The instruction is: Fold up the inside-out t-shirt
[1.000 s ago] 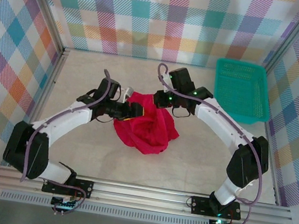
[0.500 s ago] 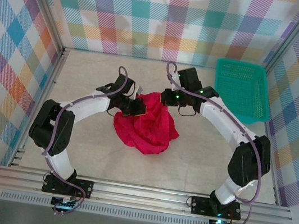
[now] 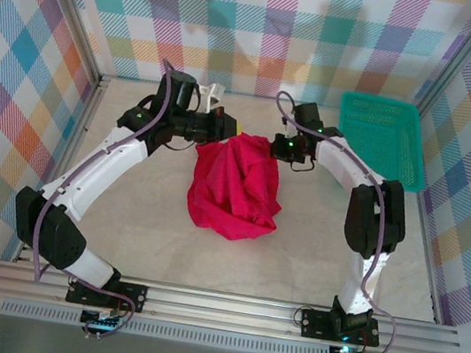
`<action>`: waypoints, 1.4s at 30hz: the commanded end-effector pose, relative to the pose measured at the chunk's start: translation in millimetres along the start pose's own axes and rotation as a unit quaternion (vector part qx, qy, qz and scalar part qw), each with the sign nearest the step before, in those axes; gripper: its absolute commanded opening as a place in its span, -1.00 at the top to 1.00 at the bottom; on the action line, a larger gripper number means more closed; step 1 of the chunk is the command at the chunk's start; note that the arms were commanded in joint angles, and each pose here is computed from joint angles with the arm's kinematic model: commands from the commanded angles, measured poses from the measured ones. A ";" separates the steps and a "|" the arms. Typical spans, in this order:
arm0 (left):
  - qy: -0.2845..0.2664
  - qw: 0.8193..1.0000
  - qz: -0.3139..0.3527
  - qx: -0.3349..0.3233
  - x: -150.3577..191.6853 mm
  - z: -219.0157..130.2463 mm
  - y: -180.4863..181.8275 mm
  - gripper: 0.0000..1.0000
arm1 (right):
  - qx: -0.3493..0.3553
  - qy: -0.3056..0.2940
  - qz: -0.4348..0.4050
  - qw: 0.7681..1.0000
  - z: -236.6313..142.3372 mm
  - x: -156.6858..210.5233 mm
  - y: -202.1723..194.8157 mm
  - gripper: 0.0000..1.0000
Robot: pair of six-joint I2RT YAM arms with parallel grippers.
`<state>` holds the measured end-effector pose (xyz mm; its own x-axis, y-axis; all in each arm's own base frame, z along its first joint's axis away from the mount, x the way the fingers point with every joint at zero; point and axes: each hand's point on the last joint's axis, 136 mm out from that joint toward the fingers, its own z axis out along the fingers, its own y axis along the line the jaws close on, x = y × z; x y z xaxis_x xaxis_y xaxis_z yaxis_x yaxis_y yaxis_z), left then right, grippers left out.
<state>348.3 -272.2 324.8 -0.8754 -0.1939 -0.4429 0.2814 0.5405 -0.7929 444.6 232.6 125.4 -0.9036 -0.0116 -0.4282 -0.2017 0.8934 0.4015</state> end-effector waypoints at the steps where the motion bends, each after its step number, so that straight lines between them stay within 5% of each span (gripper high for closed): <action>1: 0.003 0.999 -0.022 0.037 -5.4 -7.3 -10.3 1.00 | 0.029 -0.009 0.017 0.999 -31.3 -1.9 -10.5 0.68; 3: 0.012 0.998 -0.057 0.020 -8.5 1.7 10.6 1.00 | 0.020 -0.018 0.016 1.000 -52.7 5.9 -1.4 0.40; 5: 0.015 0.996 -0.092 -0.001 -12.4 8.2 31.6 1.00 | 0.004 -0.020 0.011 1.000 -68.9 24.2 11.6 0.35; 11: 0.009 0.993 -0.115 -0.017 -19.6 18.1 47.7 1.00 | -0.099 -0.015 0.013 0.995 -74.9 80.2 72.4 0.49; 17: 0.002 0.994 -0.112 -0.018 -24.1 12.5 40.7 1.00 | -0.146 0.016 0.016 0.989 -28.0 75.7 115.9 0.53; 20: -0.007 0.994 -0.108 -0.015 -29.0 4.1 31.5 1.00 | -0.109 0.020 0.044 0.993 15.1 60.8 107.3 -0.02; 24: -0.028 0.995 -0.096 -0.011 -41.6 -16.3 15.7 1.00 | -0.049 0.015 0.079 0.996 66.2 51.3 81.6 -0.19; 26: -0.037 0.995 -0.094 -0.010 -45.4 -24.7 12.5 1.00 | -0.059 0.023 0.097 0.993 80.4 46.6 85.1 -0.01; 29: -0.043 0.994 -0.103 -0.021 -48.9 -31.5 23.6 1.00 | -0.082 0.026 0.097 0.992 67.7 40.0 100.1 0.79; 31: -0.048 0.992 -0.112 -0.034 -51.9 -33.9 39.4 1.00 | -0.098 0.013 0.075 0.992 35.2 30.9 113.7 1.00; 42: -0.078 0.954 -0.254 -0.141 -71.8 -36.1 216.0 1.00 | -0.219 -0.044 -0.045 0.974 -162.1 25.1 170.4 1.00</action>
<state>449.3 -125.6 234.4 -0.8055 -0.5723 -0.1538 -0.2305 0.5416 -0.8085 350.8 319.0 282.1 -0.8537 0.0233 -0.5203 -0.3657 0.6845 0.6307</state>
